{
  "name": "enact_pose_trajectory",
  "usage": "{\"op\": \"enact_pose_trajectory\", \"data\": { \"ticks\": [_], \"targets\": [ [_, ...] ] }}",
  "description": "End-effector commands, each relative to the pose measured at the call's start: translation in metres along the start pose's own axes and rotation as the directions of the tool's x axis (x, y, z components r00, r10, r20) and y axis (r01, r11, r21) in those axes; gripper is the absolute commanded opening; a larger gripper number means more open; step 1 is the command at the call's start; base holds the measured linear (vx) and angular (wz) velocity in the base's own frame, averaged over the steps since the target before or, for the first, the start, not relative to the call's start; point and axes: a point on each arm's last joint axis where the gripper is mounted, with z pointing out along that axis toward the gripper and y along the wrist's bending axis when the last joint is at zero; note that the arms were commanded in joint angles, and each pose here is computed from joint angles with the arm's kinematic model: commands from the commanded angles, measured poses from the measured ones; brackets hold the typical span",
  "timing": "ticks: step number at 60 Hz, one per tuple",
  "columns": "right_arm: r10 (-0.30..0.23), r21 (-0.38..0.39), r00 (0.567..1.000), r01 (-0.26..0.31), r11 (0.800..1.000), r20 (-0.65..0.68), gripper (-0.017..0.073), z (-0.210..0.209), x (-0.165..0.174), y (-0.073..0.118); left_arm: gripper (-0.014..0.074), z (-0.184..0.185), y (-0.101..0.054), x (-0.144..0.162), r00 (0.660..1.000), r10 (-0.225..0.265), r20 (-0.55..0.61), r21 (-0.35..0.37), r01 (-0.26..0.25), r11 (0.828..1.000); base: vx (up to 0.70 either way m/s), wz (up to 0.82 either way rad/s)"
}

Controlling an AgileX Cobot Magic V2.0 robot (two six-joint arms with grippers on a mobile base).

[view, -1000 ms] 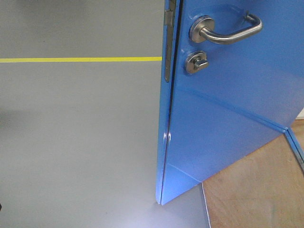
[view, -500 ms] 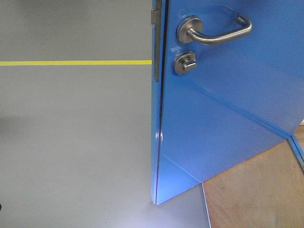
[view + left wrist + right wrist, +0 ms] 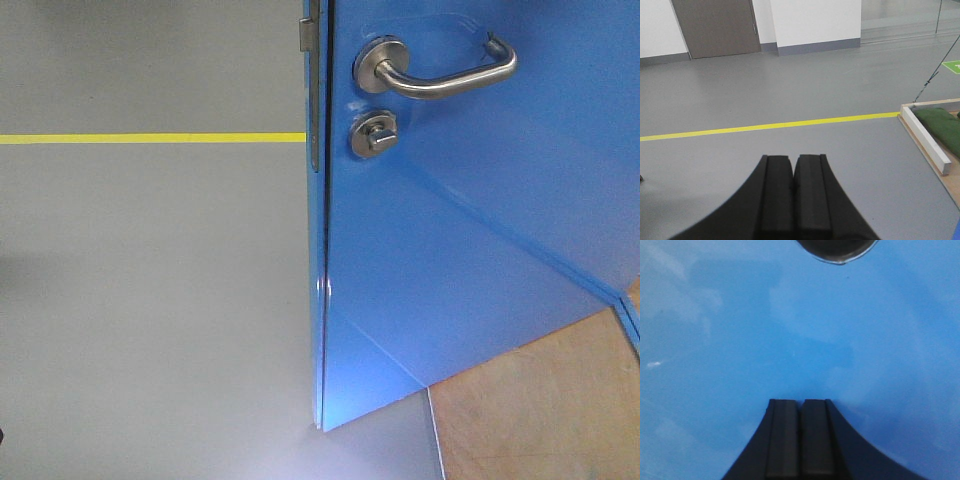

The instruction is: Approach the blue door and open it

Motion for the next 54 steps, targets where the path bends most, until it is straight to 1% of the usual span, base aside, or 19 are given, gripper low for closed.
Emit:
{"op": "enact_pose_trajectory", "data": {
  "ticks": [1,54],
  "targets": [
    [-0.011,-0.049,0.993,0.016,0.999,0.114,0.0002,-0.0107,-0.0184,0.0156,0.0070,-0.0003,-0.0002,-0.0062,0.996,-0.009,0.086,0.004,0.009,1.000,0.06,0.05],
    [-0.011,-0.049,0.993,0.016,0.999,0.114,0.0002,-0.0107,-0.0184,0.0156,0.0070,-0.0003,-0.0002,-0.0062,0.996,-0.009,0.086,0.004,0.009,1.000,0.06,0.04]
  ]
}}
